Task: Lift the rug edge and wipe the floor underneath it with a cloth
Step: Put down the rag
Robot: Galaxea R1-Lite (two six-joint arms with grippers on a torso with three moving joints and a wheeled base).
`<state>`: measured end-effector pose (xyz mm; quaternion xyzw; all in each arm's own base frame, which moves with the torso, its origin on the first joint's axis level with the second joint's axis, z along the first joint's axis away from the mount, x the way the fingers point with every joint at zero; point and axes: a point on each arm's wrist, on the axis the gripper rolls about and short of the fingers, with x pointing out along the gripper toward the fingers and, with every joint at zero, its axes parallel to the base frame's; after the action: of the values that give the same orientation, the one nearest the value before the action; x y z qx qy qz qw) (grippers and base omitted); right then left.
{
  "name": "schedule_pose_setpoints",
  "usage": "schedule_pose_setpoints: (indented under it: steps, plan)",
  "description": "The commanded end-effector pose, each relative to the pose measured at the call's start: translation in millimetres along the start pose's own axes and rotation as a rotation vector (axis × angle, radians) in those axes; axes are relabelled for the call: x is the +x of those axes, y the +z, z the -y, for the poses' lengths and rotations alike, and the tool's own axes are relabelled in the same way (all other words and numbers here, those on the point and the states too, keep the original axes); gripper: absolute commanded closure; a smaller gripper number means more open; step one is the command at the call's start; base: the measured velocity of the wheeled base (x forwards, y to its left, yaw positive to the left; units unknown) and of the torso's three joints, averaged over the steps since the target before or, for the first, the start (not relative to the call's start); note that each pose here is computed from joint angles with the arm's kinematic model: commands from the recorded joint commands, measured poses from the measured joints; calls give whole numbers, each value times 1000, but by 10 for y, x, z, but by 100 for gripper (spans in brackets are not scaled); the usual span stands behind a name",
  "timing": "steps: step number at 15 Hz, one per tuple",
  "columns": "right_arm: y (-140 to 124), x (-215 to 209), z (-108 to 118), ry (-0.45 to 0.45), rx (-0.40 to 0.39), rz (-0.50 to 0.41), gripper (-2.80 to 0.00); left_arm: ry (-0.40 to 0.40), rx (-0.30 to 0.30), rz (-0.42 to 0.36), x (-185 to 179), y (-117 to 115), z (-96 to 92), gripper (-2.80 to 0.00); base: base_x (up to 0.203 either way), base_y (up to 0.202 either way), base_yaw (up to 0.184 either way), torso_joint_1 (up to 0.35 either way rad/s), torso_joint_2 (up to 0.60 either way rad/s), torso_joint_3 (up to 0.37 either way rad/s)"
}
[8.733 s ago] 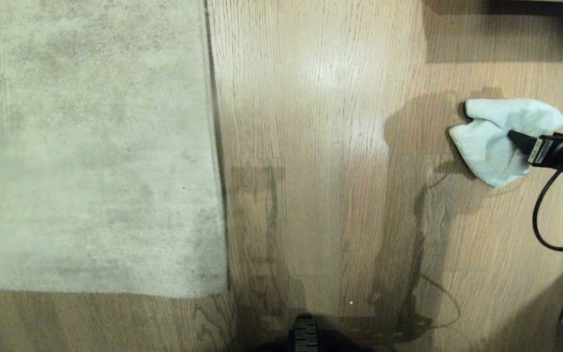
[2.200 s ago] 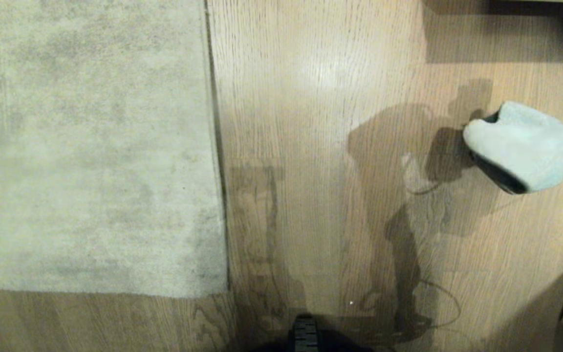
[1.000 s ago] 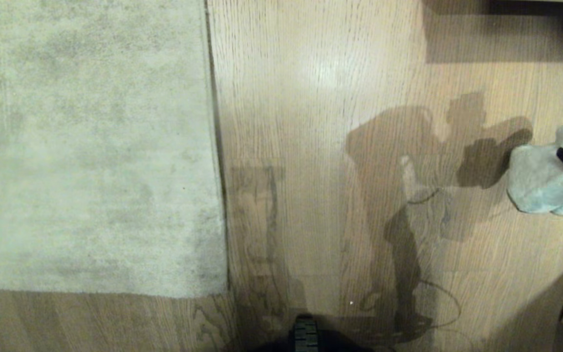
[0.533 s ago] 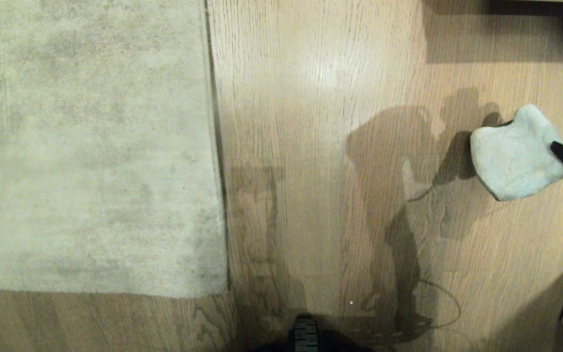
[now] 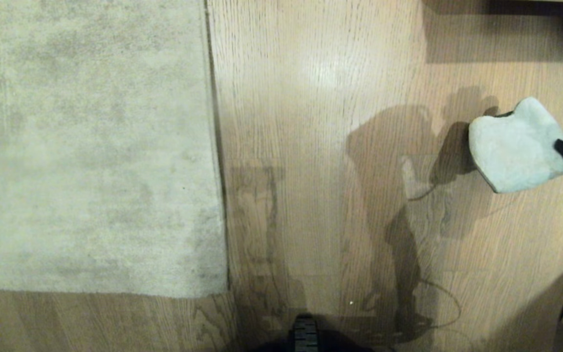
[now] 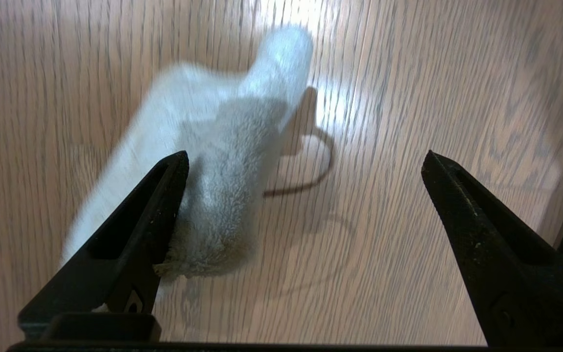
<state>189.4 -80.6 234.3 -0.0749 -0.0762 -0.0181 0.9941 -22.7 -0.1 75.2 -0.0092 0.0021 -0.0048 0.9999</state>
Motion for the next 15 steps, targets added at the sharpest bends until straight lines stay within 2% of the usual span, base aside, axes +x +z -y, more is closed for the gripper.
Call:
schedule_pose_setpoints:
  steps: [1, 2, 3, 4, 5, 8, 11, 13, 15]
  plan:
    - [338, 60, 51, -3, -12, 119, -280, 0, 0, -1, 1, 0, 0, 0, 0, 0, 0, 0, 0, 0]
    - [574, 81, 79, -4, -2, 191, -280, 0, 0, -1, 1, 0, 0, 0, 0, 0, 0, 0, 0, 0]
    - [712, 81, 91, -5, 7, 226, -280, 0, 0, -1, 1, 0, 0, 0, 0, 0, 0, 0, 0, 0]
    - [739, 67, 89, -8, 12, 230, -280, 0, 0, -1, 1, 0, 0, 0, 0, 0, 0, 0, 0, 0]
    - [654, 44, 72, -11, 24, 200, -280, 0, 0, -1, 1, 0, 0, 0, 0, 0, 0, 0, 0, 0]
    - [-37, -152, -66, -11, 82, -27, -280, 0, 0, -1, 1, 0, 0, 0, 0, 0, 0, 0, 0, 0]
    - [-236, -283, -83, -39, 69, -90, -280, 0, 0, -1, 1, 0, 0, 0, 0, 0, 0, 0, 0, 0]
    - [-113, -228, -51, -33, 51, -46, -280, 0, 0, -1, 1, 0, 0, 0, 0, 0, 0, 0, 0, 0]
    - [303, -42, 67, -43, 14, 93, -280, 0, 0, -1, 1, 0, 0, 0, 0, 0, 0, 0, 0, 0]
